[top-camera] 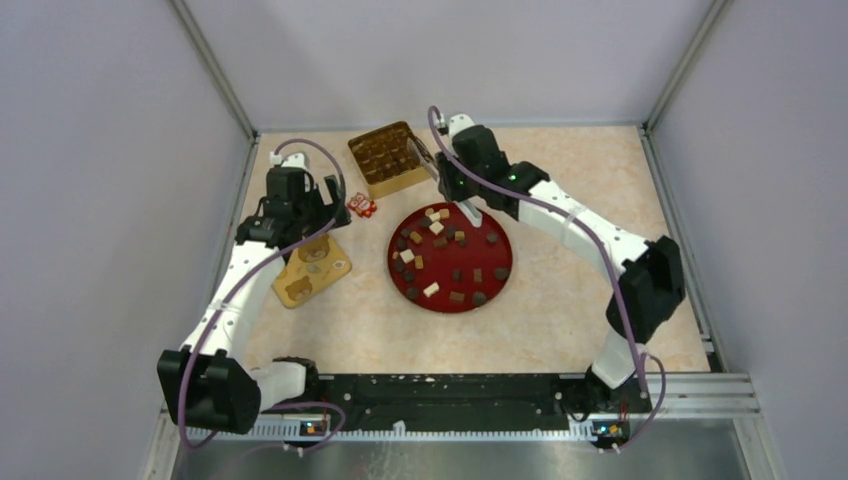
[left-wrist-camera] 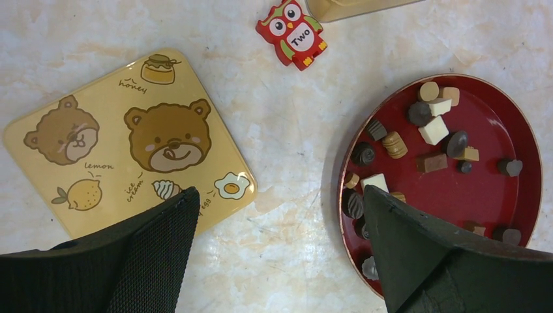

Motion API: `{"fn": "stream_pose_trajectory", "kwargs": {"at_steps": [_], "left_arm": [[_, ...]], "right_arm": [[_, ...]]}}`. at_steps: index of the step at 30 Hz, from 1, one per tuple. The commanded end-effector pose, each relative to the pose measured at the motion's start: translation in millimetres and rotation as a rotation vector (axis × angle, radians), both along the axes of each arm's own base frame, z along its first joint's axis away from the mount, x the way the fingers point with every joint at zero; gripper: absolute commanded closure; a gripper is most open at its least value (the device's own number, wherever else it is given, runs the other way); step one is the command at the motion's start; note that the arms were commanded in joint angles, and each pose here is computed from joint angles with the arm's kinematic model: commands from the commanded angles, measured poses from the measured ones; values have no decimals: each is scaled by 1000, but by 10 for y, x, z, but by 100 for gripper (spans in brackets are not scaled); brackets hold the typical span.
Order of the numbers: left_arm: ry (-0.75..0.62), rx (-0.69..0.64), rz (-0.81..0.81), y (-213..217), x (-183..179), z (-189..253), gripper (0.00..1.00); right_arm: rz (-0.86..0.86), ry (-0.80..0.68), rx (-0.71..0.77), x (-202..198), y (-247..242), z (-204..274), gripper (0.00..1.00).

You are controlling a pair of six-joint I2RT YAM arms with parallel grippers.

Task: Pack the chocolate

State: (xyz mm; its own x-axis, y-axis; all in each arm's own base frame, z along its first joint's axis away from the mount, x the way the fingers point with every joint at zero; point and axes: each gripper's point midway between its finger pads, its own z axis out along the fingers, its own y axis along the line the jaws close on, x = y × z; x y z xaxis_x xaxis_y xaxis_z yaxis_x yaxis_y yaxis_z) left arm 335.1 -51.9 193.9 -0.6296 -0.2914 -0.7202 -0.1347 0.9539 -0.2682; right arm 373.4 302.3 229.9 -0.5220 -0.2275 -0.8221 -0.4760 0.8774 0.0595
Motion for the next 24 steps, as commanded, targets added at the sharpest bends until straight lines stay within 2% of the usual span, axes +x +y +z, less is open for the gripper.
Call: {"fn": "stream_pose_trajectory", "kwargs": {"at_steps": [1, 7, 13, 24], "left_arm": [[-63, -4, 33, 41, 2, 259, 1], [-61, 0, 41, 61, -32, 254, 1], [-53, 5, 60, 88, -49, 231, 1], [-57, 24, 54, 115, -90, 222, 1]], "right_arm": [[81, -94, 126, 255, 531, 353, 100], [130, -77, 166, 467, 931, 254, 100], [140, -19, 135, 664, 1187, -91, 100], [146, 33, 135, 772, 1384, -474, 100]]}}
